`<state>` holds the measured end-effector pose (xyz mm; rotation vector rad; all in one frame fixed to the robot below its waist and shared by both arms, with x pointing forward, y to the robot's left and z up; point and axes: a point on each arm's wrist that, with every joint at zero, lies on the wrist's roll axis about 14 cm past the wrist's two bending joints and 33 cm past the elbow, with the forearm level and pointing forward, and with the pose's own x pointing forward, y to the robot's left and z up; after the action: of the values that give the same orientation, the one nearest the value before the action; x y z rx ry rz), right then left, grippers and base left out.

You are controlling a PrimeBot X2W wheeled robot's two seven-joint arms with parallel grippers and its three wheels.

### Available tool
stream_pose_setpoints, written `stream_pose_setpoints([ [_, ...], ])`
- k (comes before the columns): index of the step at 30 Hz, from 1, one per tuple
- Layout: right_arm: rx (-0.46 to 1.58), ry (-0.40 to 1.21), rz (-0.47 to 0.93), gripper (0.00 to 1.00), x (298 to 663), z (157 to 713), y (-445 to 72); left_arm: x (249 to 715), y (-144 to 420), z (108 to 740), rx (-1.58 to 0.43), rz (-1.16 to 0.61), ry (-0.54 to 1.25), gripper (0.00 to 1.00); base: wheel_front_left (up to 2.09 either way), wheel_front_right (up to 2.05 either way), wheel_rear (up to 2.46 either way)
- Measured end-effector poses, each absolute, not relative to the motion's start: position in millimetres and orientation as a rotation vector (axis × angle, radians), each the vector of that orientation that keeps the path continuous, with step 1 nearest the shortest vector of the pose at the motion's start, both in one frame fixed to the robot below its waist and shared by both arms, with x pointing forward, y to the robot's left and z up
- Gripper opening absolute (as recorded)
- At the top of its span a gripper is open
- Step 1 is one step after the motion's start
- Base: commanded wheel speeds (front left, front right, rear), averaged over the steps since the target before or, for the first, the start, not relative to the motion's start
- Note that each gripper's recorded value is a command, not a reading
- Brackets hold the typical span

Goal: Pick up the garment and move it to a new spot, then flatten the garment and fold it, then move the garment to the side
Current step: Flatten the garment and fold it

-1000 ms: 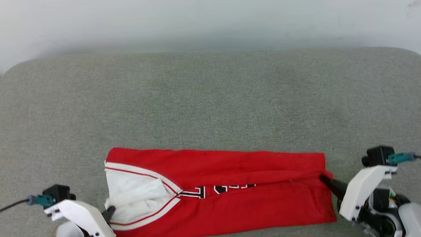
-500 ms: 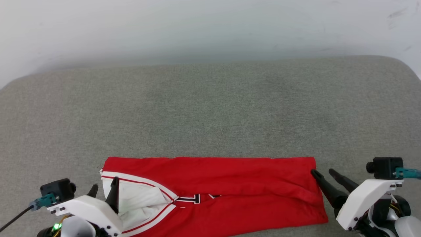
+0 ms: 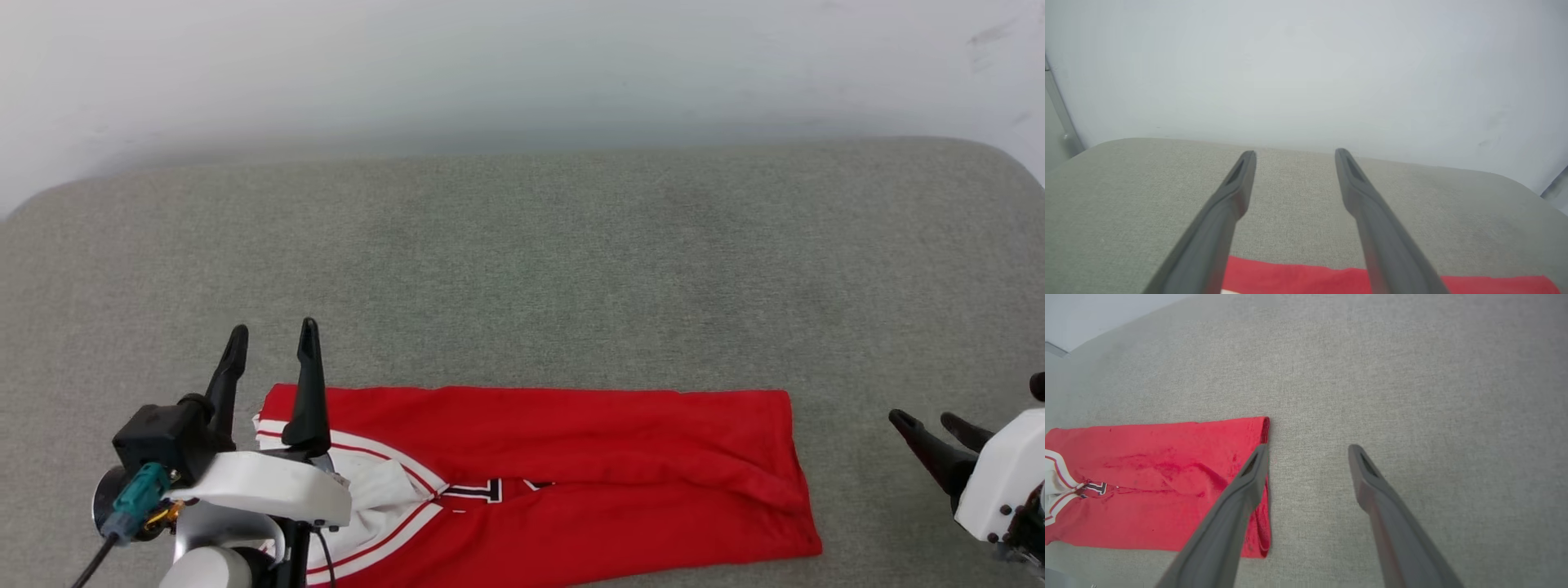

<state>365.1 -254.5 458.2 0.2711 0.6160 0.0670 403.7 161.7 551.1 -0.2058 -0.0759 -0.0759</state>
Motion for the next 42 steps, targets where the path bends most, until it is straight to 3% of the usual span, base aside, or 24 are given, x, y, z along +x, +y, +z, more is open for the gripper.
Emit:
stream_pose_setpoints([
  [7, 0.301, 0.809, 0.118, 1.00, 363.9, 423.1, -224.4, 395.6, 170.0, 568.3, -0.168, -0.033, -0.175, 1.00, 0.00, 0.00, 0.00],
  [19, 0.351, 1.070, 0.252, 1.00, 358.4, 363.4, -160.5, 389.5, 183.6, 552.9, -0.149, 0.009, -0.130, 1.00, 0.00, 0.00, 0.00],
  [21, 0.350, 1.075, 0.263, 0.25, 358.2, 363.6, -157.2, 389.3, 183.6, 552.7, -0.148, 0.010, -0.129, 1.00, 0.00, 0.00, 0.00],
  [22, 0.351, 1.074, 0.269, 0.00, 358.3, 364.6, -155.3, 389.4, 183.2, 552.8, -0.148, 0.008, -0.129, 1.00, 0.00, 0.00, 0.00],
  [32, 0.334, 0.961, 0.272, 0.00, 368.6, 393.4, -161.7, 390.6, 173.0, 559.0, -0.135, -0.031, -0.134, 1.00, 0.00, 0.00, 0.00],
  [42, 0.406, 0.837, -0.025, 0.00, 358.7, 413.0, -265.0, 395.0, 149.0, 562.0, -0.143, -0.104, -0.131, 1.00, 0.00, 0.00, 0.00],
])
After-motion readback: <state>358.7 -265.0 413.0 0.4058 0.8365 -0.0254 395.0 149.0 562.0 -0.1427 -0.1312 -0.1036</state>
